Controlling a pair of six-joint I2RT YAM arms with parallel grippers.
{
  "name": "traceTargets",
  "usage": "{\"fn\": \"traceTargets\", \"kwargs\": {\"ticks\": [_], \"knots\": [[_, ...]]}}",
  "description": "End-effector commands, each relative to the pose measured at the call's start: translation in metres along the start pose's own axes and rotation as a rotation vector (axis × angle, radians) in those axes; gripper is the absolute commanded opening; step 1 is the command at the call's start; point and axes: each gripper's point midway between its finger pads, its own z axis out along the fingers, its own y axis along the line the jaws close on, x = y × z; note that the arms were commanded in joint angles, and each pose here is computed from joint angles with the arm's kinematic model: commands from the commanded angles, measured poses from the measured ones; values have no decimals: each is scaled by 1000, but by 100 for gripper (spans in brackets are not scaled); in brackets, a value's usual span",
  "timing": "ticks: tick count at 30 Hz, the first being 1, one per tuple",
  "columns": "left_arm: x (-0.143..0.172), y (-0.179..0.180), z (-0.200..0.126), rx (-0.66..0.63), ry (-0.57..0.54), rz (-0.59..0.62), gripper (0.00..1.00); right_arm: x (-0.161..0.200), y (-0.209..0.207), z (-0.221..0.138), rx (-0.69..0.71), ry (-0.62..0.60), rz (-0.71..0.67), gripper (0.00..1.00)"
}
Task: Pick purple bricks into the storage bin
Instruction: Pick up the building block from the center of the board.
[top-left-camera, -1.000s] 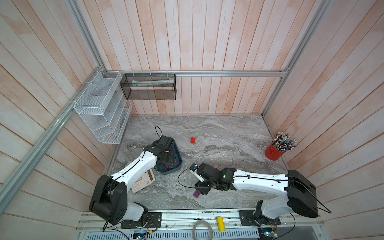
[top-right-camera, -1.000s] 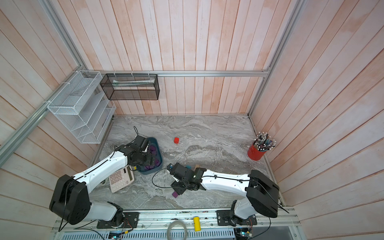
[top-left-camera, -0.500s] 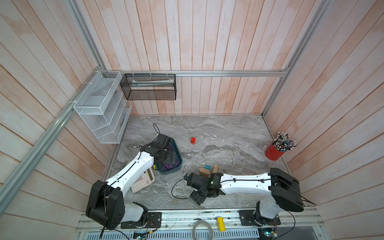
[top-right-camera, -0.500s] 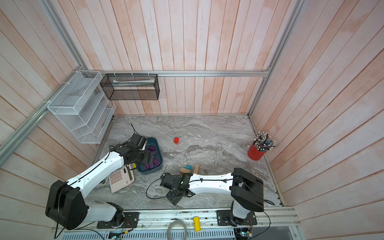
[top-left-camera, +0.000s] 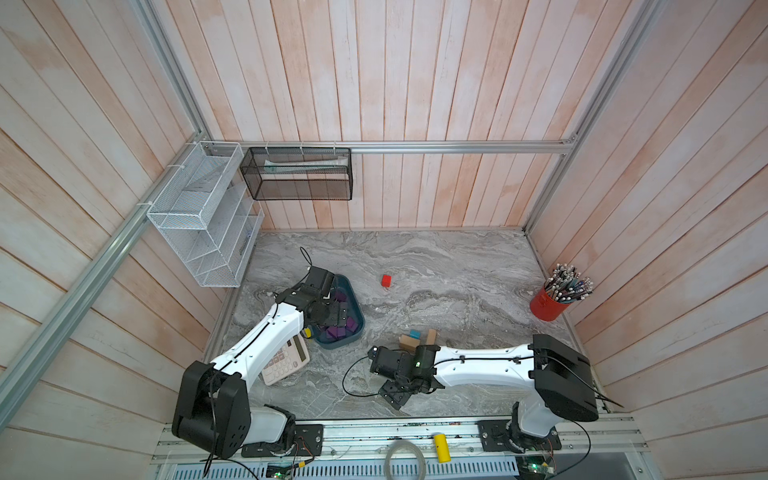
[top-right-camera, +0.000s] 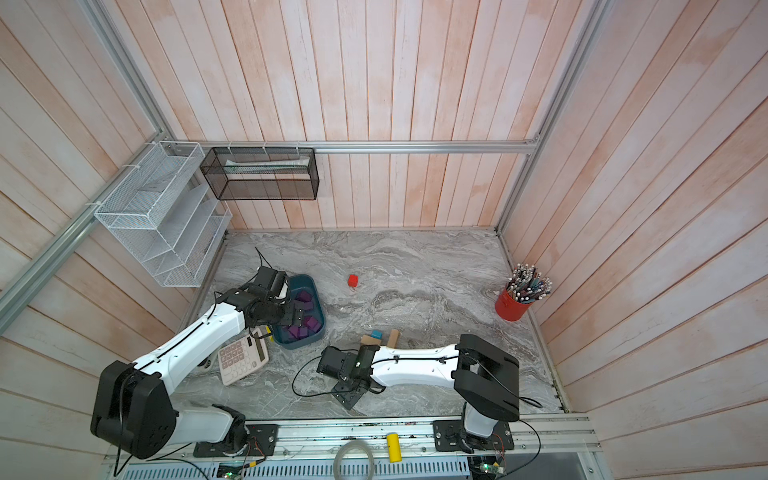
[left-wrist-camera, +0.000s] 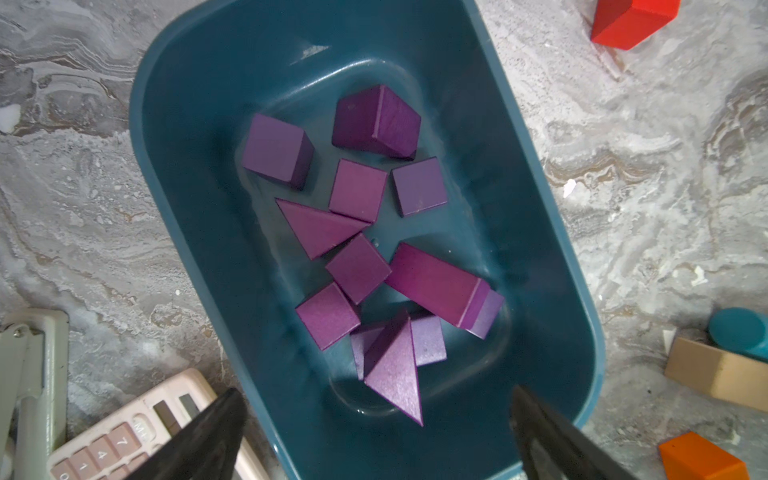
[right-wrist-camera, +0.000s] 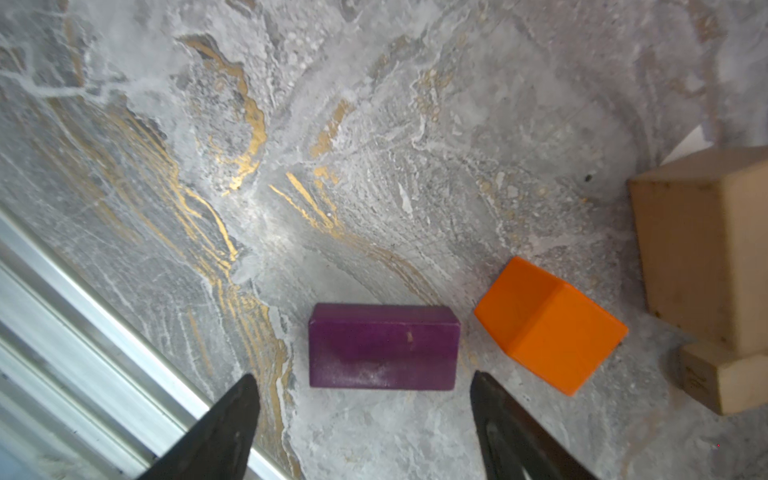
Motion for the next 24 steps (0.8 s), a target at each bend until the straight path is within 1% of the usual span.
{"fn": "traceTargets", "kwargs": {"ticks": [1, 9, 24], "knots": [[-2, -4, -1, 35, -24, -3, 100, 1, -7, -1, 35, 14, 14, 85], [-1, -5, 1, 39, -19, -3, 100, -3, -12, 3, 33, 10, 29, 85], [0, -4, 3, 37, -10, -4, 100, -3, -14, 14, 28, 31, 40, 82]]}}
